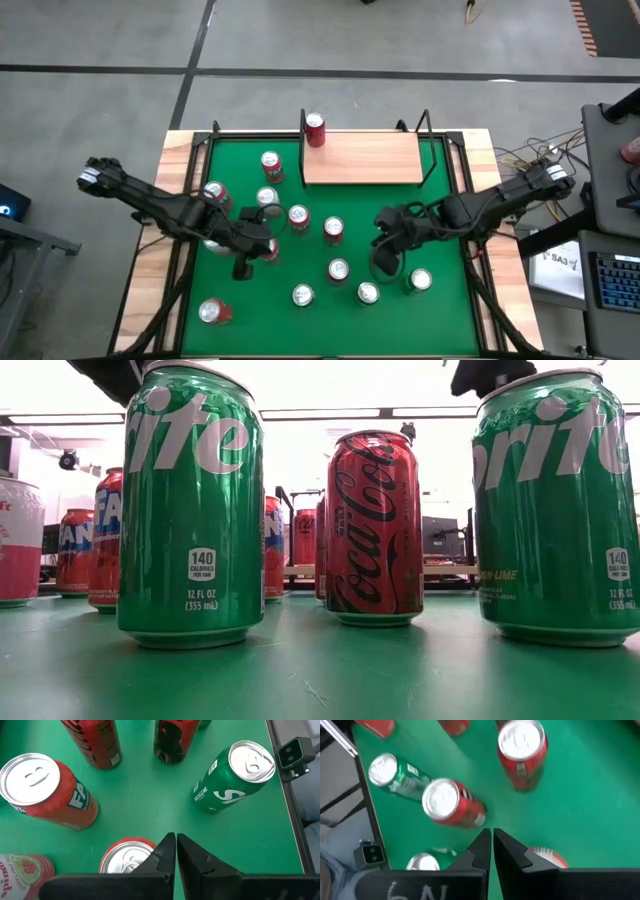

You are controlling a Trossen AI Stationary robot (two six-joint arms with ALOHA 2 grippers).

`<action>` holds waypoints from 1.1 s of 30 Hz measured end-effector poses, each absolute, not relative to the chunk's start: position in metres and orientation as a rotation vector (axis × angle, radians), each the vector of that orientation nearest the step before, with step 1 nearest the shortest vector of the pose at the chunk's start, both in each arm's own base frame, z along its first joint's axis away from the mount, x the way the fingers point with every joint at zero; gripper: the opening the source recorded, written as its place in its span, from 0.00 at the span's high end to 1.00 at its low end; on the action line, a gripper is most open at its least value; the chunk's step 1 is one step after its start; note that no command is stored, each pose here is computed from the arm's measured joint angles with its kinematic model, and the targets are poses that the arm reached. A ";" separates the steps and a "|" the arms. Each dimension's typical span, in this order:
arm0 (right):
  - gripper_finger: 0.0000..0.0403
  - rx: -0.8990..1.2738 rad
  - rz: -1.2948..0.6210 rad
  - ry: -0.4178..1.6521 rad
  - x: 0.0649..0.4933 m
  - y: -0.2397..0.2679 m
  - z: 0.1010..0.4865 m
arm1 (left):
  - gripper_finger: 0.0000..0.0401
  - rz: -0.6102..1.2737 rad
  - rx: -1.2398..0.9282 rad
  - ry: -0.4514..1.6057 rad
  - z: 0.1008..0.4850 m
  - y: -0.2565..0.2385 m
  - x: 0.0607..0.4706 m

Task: Place canned beverage on shelf
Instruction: Put the red soda can on the shelf

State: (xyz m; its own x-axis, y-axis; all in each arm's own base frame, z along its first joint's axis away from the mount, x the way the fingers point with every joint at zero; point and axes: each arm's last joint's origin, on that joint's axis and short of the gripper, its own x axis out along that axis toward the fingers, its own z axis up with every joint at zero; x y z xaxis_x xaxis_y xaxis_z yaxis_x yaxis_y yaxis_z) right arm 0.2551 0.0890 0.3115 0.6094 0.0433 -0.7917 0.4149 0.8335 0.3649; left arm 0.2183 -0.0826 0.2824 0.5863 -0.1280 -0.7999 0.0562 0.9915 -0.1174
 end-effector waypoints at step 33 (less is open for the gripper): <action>0.97 0.784 -0.240 1.128 0.256 0.103 0.292 | 0.99 -0.271 -0.168 1.056 0.271 -0.089 0.224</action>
